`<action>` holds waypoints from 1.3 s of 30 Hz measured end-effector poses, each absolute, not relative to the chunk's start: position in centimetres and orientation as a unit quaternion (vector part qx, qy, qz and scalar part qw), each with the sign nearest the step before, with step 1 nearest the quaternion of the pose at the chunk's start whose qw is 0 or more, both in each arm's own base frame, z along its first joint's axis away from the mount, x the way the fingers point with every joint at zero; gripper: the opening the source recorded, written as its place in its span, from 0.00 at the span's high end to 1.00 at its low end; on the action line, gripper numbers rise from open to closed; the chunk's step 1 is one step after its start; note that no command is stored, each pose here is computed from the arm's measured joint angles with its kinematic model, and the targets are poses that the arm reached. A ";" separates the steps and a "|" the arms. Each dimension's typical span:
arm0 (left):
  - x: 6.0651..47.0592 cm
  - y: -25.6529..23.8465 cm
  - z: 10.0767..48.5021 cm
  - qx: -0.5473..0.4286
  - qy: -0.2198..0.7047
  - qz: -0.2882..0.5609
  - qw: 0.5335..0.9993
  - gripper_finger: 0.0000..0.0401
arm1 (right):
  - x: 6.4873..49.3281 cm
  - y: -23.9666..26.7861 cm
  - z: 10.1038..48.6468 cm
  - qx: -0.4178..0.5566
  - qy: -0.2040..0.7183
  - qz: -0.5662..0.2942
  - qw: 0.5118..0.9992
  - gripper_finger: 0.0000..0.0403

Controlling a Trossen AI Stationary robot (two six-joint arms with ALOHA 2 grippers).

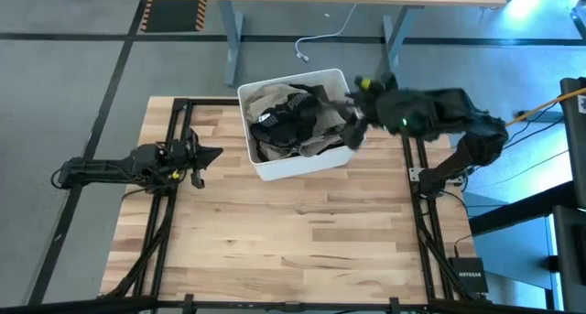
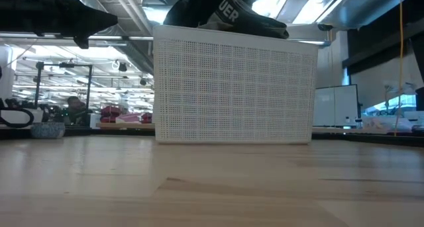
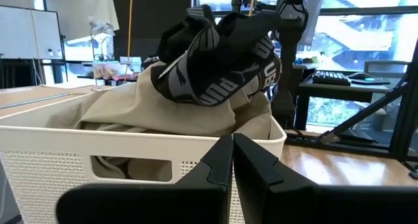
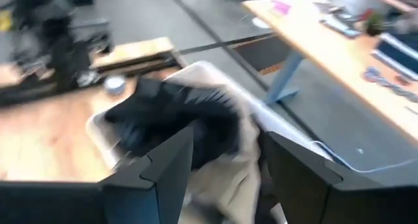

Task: Sort clothes
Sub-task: Return to Home Position

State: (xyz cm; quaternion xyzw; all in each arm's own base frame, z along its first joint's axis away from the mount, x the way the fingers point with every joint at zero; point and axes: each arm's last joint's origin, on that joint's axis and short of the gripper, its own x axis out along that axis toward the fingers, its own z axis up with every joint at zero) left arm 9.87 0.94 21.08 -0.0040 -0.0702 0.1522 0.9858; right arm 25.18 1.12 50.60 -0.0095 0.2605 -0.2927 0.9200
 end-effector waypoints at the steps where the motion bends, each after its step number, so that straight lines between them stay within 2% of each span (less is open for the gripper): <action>1: 9.9 0.9 21.1 -0.006 -0.070 0.152 0.986 0.98 | 24.9 1.7 50.4 -0.010 0.267 -0.281 0.922 0.49; 7: 9.9 0.9 21.1 -0.010 -0.073 0.141 0.987 0.98 | 24.4 5.4 46.6 -0.042 0.311 -0.257 0.914 0.49; 13: 9.9 0.9 21.2 -0.007 -0.077 0.140 0.987 0.98 | 23.3 6.7 39.0 -0.038 0.323 -0.240 0.915 0.49; 16: 9.8 0.9 21.2 -0.005 -0.077 0.140 0.987 0.98 | 22.3 6.6 35.2 -0.006 0.284 -0.176 0.943 0.49; 19: 9.8 0.9 21.2 0.006 -0.076 0.141 0.987 0.98 | 21.8 6.2 31.2 0.024 0.216 -0.073 0.973 0.52; 22: 9.9 0.9 21.2 0.016 -0.073 0.142 0.987 0.98 | 20.9 5.5 27.7 0.065 0.138 0.011 0.988 0.57; 24: 9.9 0.9 21.2 0.020 -0.071 0.142 0.987 0.98 | 20.3 5.0 25.5 0.078 0.100 0.039 0.991 0.60; 28: 9.9 0.9 21.1 0.026 -0.067 0.143 0.987 0.98 | 18.7 3.7 21.9 0.077 0.098 0.031 0.992 0.67; 32: 9.9 0.9 20.6 -0.008 -0.049 0.140 0.989 0.98 | 17.0 2.5 20.5 0.079 0.086 0.016 0.993 0.73; 39: 9.9 0.9 18.9 -0.045 0.037 0.143 0.988 0.98 | 14.5 1.4 19.0 0.079 0.053 0.003 0.995 0.85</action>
